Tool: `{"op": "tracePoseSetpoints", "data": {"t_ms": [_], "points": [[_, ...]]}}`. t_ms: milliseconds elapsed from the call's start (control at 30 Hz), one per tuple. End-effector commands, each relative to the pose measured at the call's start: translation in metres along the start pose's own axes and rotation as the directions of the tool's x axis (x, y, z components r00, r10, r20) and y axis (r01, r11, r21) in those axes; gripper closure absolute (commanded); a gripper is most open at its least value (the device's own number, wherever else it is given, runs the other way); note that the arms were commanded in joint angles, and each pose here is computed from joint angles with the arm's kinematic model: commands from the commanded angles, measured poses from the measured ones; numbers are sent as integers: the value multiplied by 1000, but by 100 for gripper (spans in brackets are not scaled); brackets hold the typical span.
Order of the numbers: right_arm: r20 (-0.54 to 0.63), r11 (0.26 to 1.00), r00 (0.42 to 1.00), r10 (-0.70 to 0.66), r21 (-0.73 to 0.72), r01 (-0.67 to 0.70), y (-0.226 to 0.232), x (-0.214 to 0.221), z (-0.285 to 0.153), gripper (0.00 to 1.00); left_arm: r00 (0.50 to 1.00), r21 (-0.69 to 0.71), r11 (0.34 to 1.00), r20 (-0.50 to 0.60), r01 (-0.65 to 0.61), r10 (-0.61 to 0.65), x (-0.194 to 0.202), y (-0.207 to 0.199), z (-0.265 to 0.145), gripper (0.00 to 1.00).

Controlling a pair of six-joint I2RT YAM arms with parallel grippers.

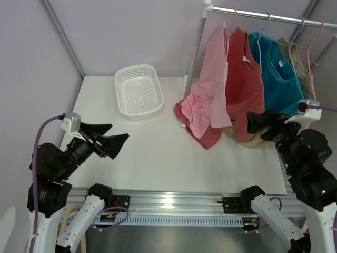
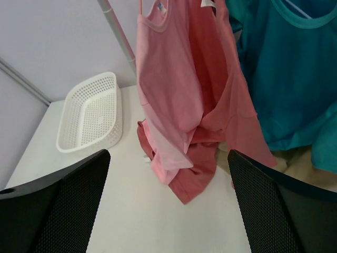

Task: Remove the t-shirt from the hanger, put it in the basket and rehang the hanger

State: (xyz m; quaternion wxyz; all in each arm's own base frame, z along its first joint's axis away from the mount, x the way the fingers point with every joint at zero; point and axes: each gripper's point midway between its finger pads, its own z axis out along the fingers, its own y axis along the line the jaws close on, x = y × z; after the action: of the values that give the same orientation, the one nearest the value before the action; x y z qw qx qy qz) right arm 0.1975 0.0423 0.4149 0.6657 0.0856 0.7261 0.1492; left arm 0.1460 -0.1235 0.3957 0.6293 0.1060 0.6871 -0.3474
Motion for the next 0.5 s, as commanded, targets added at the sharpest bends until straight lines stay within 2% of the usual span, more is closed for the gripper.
{"op": "tracePoseSetpoints", "data": {"t_ms": [0, 167, 200, 267, 300, 333, 367, 433, 467], "points": [[2, 1000, 1000, -10, -12, 10, 3, -6, -4, 0, 1000, -14, 1000, 3, -16, 16, 2, 4, 0, 1], [44, 1000, 999, -13, -26, 14, 12, -23, 9, 1, 1000, -17, 1000, 1, -22, 22, 3, 5, 1, 0], [51, 999, 999, -14, -42, 16, 19, -37, 6, 0, 1000, -19, 1000, 0, -22, 22, 3, 6, 2, 0], [-42, 998, 998, -47, -48, 45, 32, -31, 36, 0, 1000, -24, 999, 3, -27, 27, 2, 8, 3, 1], [-85, 992, 993, -79, -109, 70, 45, -26, 43, 1, 999, -27, 999, 4, -31, 31, 2, 9, 4, 0], [-78, 988, 993, -83, -140, 71, 56, -37, 48, 4, 999, -32, 999, 0, -32, 32, 2, 10, 6, 1], [-125, 987, 987, -99, -139, 81, 62, -28, 73, 10, 999, -37, 999, 3, -36, 36, 1, 12, 7, 0], [-110, 984, 988, -111, -151, 93, 71, -36, 92, 14, 999, -29, 998, 4, -51, 51, -2, 11, 11, 1], [-143, 984, 982, -123, -143, 103, 75, -26, 115, 15, 998, -26, 998, 0, -58, 58, -5, 12, 15, 0]]}}
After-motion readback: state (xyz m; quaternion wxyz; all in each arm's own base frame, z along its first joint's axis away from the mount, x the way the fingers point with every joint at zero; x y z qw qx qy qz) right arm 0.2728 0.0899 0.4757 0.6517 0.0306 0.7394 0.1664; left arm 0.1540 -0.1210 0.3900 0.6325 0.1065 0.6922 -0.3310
